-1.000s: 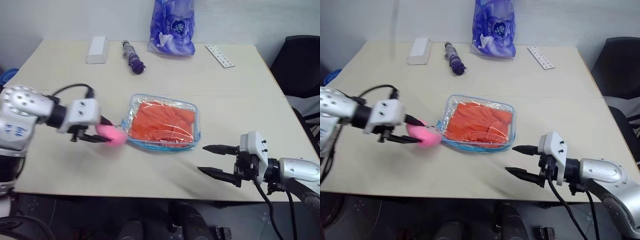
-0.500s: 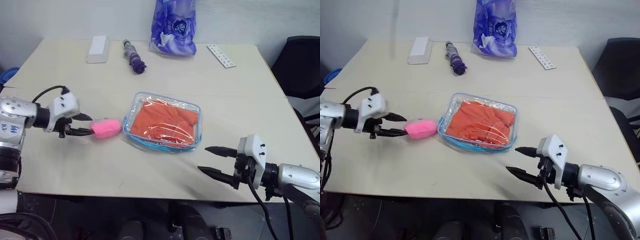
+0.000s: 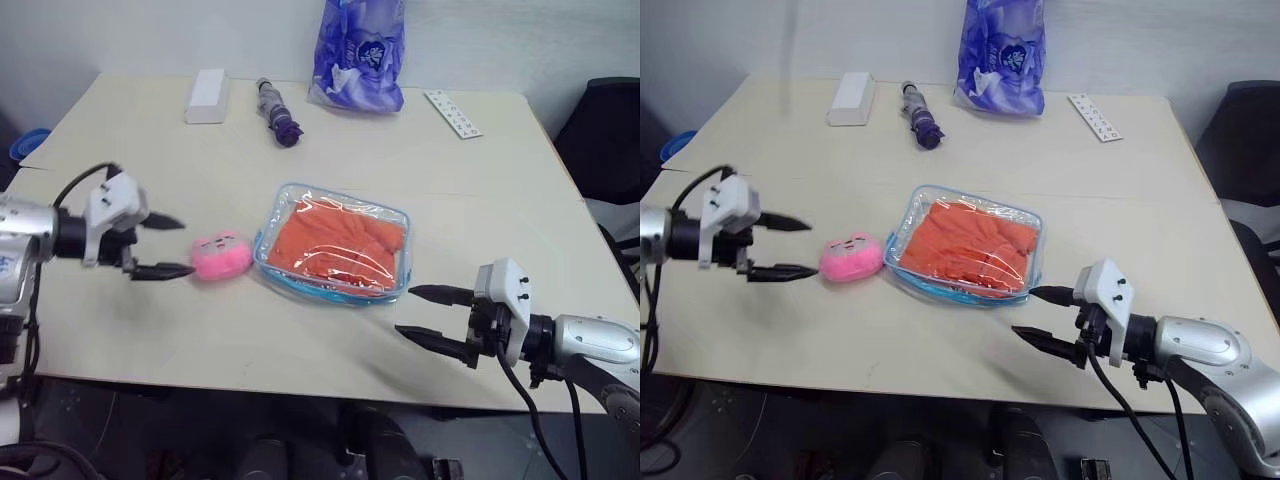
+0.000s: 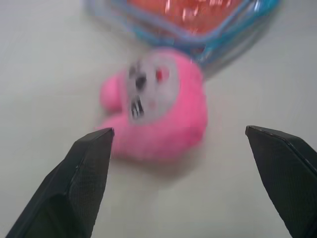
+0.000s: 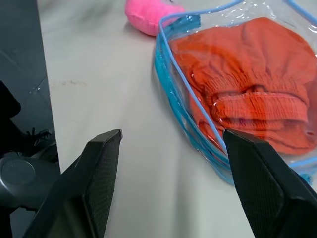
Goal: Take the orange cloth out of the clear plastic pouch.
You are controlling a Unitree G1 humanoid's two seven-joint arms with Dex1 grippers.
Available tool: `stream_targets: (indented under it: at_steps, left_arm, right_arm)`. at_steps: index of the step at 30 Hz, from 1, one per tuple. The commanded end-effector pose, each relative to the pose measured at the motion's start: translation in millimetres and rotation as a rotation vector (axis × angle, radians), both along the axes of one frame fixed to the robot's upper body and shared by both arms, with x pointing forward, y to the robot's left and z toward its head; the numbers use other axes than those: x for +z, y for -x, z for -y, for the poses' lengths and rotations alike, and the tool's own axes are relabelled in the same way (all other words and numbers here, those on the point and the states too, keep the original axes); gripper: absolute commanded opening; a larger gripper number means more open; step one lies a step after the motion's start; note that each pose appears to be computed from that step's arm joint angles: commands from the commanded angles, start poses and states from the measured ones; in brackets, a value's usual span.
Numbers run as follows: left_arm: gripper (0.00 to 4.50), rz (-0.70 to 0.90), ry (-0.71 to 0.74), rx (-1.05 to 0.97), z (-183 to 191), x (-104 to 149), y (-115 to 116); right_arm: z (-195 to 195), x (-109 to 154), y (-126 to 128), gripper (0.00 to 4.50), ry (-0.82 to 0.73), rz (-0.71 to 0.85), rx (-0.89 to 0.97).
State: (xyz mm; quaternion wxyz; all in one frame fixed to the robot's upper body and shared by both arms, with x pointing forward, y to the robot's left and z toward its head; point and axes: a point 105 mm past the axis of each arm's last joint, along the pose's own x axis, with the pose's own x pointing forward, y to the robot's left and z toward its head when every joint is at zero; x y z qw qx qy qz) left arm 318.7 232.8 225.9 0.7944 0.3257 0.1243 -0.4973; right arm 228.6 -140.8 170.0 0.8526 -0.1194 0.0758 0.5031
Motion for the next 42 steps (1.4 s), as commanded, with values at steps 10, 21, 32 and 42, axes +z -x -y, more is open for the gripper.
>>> stream_targets:
  at_steps: [10,21,32,42]
  left_arm:
    - [4.30,0.150,-0.255,-0.318,66,-48,-28]
    - [1.20,0.141,-0.165,-0.358,88,-53,-39]
    - [1.17,-0.178,0.355,-0.236,118,-18,-27]
    - [1.17,-0.192,0.361,-0.218,131,-30,-18]
  right_arm:
    - [-5,3,11,3.39,0.009,0.042,-0.010]
    - [-4,2,14,3.39,0.010,0.055,-0.048]
    - [-10,-3,-2,2.05,0.063,0.124,-0.046]
    - [-40,-24,-53,0.01,0.308,0.379,0.009]
